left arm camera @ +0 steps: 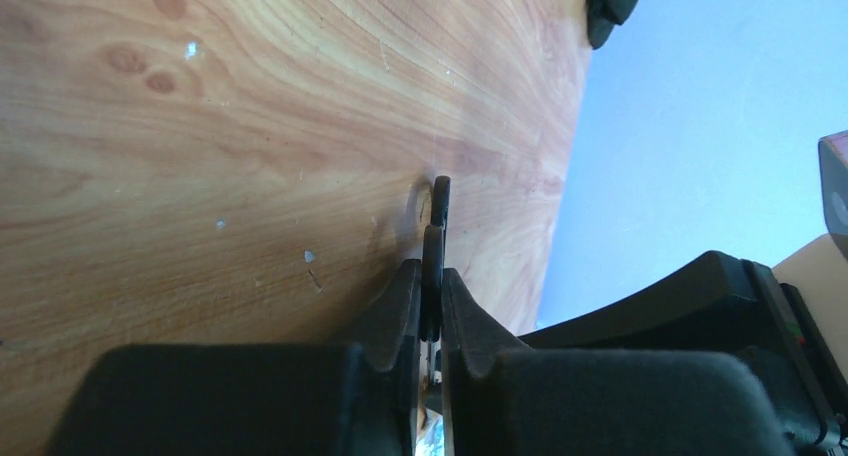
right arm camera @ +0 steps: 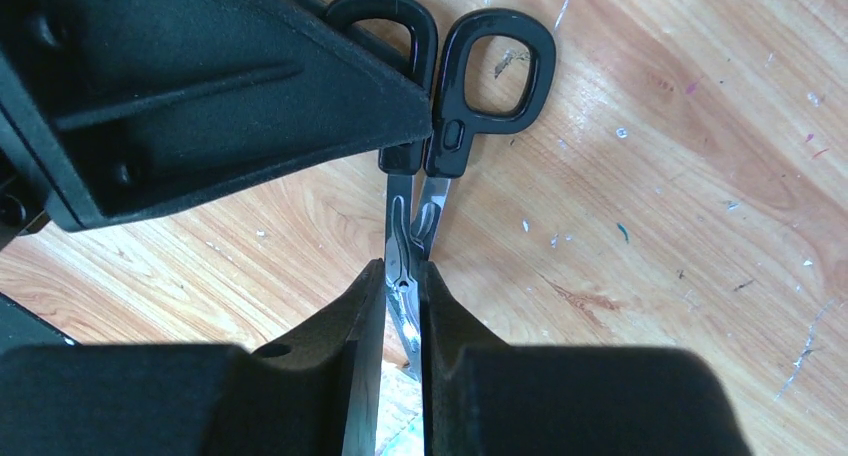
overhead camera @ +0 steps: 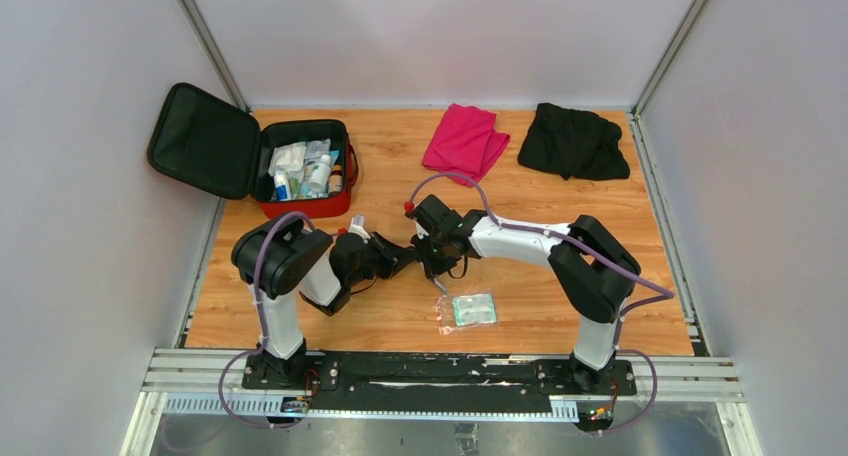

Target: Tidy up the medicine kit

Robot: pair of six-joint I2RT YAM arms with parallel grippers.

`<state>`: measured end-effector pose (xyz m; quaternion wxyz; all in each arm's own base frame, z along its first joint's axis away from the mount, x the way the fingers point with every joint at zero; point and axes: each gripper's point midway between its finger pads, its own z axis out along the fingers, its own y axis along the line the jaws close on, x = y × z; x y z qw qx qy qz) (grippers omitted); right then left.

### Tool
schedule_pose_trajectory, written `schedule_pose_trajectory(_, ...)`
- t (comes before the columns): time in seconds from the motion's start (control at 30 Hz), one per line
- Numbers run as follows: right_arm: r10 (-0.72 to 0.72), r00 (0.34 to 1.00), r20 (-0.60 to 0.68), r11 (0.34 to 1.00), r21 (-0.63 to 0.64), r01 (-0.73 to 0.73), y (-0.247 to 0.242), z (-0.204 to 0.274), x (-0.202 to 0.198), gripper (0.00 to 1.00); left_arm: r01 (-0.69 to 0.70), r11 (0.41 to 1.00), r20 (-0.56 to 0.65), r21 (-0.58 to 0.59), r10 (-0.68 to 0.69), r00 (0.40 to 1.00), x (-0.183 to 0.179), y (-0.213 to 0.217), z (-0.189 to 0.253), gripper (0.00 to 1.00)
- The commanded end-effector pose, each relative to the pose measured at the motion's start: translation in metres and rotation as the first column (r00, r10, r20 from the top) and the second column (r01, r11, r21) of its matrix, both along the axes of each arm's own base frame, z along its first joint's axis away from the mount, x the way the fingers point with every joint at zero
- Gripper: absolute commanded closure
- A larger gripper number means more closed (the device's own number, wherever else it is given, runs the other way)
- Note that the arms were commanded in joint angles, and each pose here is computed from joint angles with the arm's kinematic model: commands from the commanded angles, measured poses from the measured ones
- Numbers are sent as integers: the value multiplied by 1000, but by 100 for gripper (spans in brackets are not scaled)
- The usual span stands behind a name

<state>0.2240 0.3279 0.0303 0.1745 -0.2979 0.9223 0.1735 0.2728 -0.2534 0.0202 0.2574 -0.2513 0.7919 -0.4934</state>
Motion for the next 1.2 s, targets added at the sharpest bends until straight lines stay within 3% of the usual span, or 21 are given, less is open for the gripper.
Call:
schedule_pose_trajectory(0.0, -3, 1000, -27, 1000, -29, 3, -12, -8, -7, 100, 11, 998, 1, -57, -11, 1000, -9, 1, -5, 94)
schedule_pose_trajectory(0.07, -4, 1000, -24, 999, -32, 3, -13, -8, -7, 100, 7, 998, -1, -57, -7, 1000, -9, 3, -9, 100)
schedule_pose_trajectory(0.27, -6, 1000, 4, 1000, -31, 6, -14, 3, -3, 89, 11, 999, 13, -38, -11, 1000, -8, 5, -8, 100)
schedule_pose_trajectory(0.53, -66, 988, 136, 996, -54, 74, -35, 47, 11, 35, 27, 999, 41, 44, -29, 999, -3, 8, -1, 100)
schedule_pose_trajectory(0.77, -166, 950, 266, 984, -24, 178, -68, 95, 14, 32, 63, 997, 114, 50, -69, 991, 10, -3, 36, 100)
schedule_pose_trajectory(0.97, -235, 925, 300, 969, -7, 248, -98, 106, 2, 32, 42, 950, 203, 309, -109, 973, 38, 11, 98, 100)
schedule_pose_trajectory(1.17, -262, 919, 296, 964, 31, 264, -114, 109, -12, 32, -28, 871, 247, 491, -108, 963, 69, 68, 173, 100)
